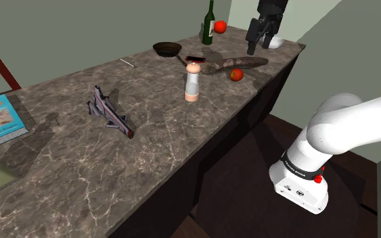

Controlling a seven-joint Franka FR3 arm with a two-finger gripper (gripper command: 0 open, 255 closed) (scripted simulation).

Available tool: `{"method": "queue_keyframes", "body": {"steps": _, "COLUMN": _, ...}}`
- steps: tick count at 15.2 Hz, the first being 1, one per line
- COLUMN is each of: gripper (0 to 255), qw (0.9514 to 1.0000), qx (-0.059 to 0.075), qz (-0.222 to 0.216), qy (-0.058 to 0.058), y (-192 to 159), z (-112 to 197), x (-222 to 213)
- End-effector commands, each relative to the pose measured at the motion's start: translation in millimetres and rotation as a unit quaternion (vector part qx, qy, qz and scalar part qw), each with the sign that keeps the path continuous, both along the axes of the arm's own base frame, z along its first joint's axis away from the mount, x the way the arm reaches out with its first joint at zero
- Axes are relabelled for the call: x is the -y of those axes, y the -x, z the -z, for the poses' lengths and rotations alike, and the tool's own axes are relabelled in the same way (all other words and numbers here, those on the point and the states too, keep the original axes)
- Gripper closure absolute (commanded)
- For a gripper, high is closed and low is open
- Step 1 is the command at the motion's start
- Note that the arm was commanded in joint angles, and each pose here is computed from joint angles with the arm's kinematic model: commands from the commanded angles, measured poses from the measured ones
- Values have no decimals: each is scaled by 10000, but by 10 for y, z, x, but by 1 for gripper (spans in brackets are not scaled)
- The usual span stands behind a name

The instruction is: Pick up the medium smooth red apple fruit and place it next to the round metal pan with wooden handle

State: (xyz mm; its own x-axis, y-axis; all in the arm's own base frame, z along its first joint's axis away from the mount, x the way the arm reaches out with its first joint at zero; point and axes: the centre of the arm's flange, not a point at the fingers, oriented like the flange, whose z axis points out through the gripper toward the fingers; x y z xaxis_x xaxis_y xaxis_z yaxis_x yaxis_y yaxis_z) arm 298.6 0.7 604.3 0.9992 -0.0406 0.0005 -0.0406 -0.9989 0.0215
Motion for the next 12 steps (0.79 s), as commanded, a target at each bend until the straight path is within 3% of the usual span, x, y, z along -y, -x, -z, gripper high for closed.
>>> {"method": "queue_keyframes", "body": {"steps": 1, "gripper": 0, "qw": 10000, "qx": 0, "qz": 0, "qy": 0, "y": 0, "z": 0, "x": 0}}
{"method": "queue_keyframes", "body": {"steps": 6, "gripper": 0, "qw": 9980, "qx": 467, "qz": 432, "qy": -26, "y": -144, "z": 429, "x": 420}}
{"method": "queue_keyframes", "body": {"steps": 12, "gripper": 0, "qw": 9902, "qx": 1024, "qz": 948, "qy": -56, "y": -321, "z": 929, "x": 938}}
